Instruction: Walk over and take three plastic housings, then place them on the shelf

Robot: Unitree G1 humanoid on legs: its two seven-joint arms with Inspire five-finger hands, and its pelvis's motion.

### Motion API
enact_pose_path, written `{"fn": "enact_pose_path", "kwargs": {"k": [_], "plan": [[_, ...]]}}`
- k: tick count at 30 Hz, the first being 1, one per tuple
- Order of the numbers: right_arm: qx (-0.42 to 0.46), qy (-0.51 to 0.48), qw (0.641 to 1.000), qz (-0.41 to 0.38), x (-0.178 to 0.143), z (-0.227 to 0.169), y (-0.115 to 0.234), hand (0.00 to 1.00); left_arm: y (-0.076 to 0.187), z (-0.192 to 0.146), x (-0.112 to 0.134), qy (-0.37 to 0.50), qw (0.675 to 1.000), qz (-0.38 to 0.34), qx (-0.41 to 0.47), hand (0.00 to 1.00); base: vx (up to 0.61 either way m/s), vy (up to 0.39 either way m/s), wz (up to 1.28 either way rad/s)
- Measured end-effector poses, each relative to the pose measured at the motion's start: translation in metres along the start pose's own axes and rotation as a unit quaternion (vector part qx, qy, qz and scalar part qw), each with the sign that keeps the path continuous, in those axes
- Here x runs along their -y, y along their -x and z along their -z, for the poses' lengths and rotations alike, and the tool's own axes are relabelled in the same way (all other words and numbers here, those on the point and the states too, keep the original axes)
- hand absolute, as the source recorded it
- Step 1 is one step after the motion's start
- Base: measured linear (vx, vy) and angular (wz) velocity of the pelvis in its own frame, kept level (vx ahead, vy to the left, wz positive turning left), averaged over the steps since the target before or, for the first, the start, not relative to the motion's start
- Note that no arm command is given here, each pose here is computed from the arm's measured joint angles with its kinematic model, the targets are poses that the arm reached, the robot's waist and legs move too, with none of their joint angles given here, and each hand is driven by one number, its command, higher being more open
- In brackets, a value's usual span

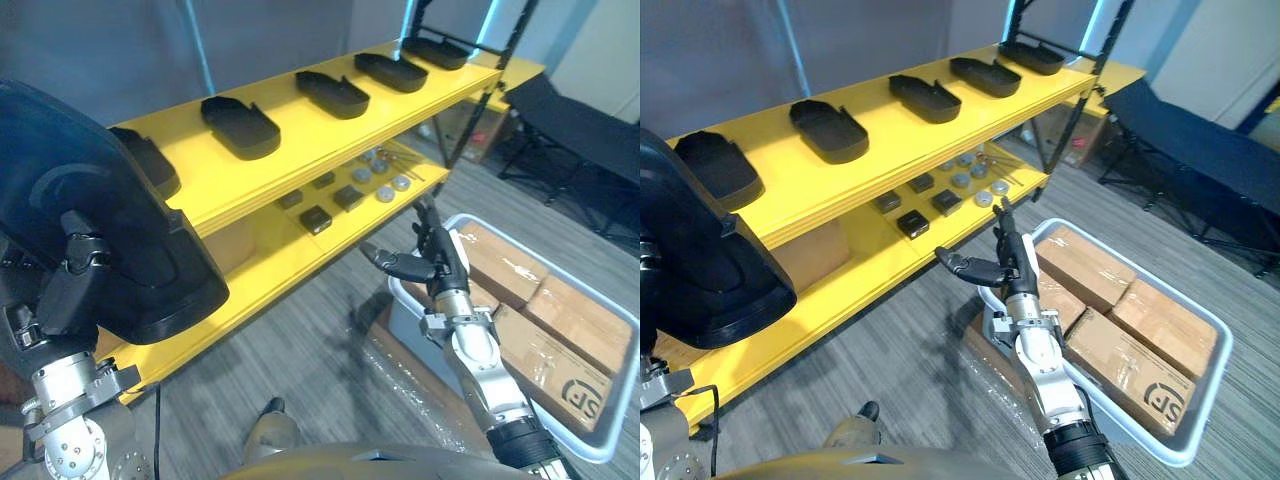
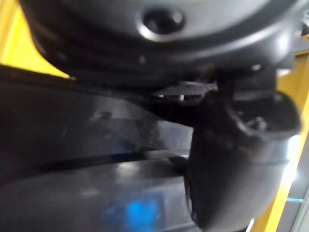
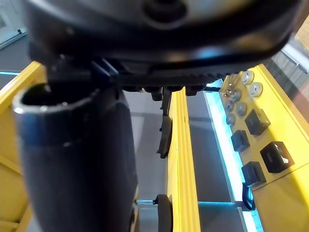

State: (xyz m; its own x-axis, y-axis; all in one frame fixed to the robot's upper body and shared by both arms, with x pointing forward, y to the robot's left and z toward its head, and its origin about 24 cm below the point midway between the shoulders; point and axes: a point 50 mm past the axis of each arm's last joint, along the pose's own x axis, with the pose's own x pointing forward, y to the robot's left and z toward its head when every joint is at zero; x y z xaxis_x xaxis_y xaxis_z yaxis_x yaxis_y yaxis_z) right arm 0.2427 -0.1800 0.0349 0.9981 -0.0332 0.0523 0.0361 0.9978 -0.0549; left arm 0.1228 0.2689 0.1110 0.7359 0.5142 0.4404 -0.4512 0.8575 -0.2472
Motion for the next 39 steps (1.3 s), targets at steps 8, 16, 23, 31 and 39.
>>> {"fn": "enact_pose_path", "kwargs": {"k": [8, 16, 23, 31, 39], "plan": [[0.032, 0.002, 0.995, 0.097, 0.038, -0.003, 0.013, 1.00, 0.009, 0.018, 0.018, 0.033, 0.997, 0.056, -0.040, 0.00, -0.11, -0.002, 1.02], [0.075, -0.029, 0.994, 0.076, 0.021, -0.012, 0.009, 1.00, 0.011, 0.022, 0.027, 0.048, 0.996, 0.058, -0.050, 0.00, -0.02, 0.028, -0.15], [0.094, -0.049, 0.992, 0.062, 0.010, -0.017, 0.003, 1.00, -0.012, 0.016, 0.045, 0.047, 0.993, 0.112, 0.002, 0.00, 0.11, 0.096, 0.33], [0.159, -0.044, 0.986, 0.007, 0.007, -0.044, -0.009, 1.00, -0.048, 0.010, 0.063, 0.016, 0.986, 0.152, 0.062, 0.00, 0.23, 0.081, 0.69], [0.253, 0.003, 0.967, -0.032, 0.014, -0.090, -0.023, 1.00, -0.041, 0.029, 0.068, 0.016, 0.993, 0.116, 0.019, 0.00, 0.21, -0.164, 1.02]]}}
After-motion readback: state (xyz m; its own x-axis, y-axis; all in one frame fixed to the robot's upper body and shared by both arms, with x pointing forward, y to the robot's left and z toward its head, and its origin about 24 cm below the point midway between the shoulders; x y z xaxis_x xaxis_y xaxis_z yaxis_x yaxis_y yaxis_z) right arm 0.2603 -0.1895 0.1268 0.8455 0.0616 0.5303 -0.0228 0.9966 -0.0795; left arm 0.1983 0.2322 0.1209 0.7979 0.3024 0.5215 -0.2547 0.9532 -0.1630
